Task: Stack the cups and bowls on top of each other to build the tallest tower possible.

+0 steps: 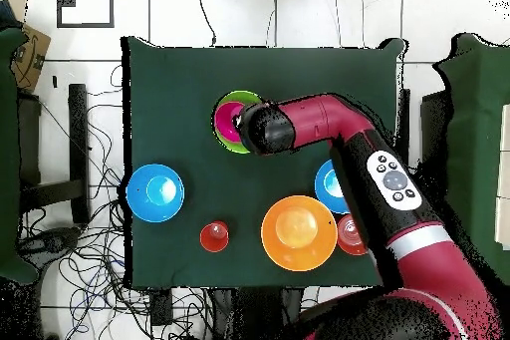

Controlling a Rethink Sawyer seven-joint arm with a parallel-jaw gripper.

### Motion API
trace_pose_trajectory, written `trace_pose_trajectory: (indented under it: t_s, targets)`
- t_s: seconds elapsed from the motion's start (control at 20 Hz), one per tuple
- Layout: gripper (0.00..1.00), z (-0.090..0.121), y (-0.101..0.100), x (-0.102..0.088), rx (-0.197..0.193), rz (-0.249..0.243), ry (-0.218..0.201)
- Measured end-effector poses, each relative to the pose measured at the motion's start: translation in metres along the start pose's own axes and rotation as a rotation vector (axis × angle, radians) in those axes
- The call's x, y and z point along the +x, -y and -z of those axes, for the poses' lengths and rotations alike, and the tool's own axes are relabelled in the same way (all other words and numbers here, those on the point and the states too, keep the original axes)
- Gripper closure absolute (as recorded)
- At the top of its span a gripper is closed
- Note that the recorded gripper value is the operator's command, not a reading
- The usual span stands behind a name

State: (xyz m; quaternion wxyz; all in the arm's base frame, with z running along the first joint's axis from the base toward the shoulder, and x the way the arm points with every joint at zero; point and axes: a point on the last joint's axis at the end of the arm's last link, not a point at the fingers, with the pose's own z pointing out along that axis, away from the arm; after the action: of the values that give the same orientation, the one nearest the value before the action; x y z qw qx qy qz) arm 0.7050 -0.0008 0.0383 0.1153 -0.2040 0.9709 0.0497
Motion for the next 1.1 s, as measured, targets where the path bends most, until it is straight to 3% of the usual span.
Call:
trace_pose_trajectory:
  t_s: [0.4,1.1]
  targets:
    - [1.00,-0.018,-0.003,0.014,-0.010,-0.010,-0.033]
    - [1.00,-0.020,-0.007,0.009,0.032,0.016,-0.061]
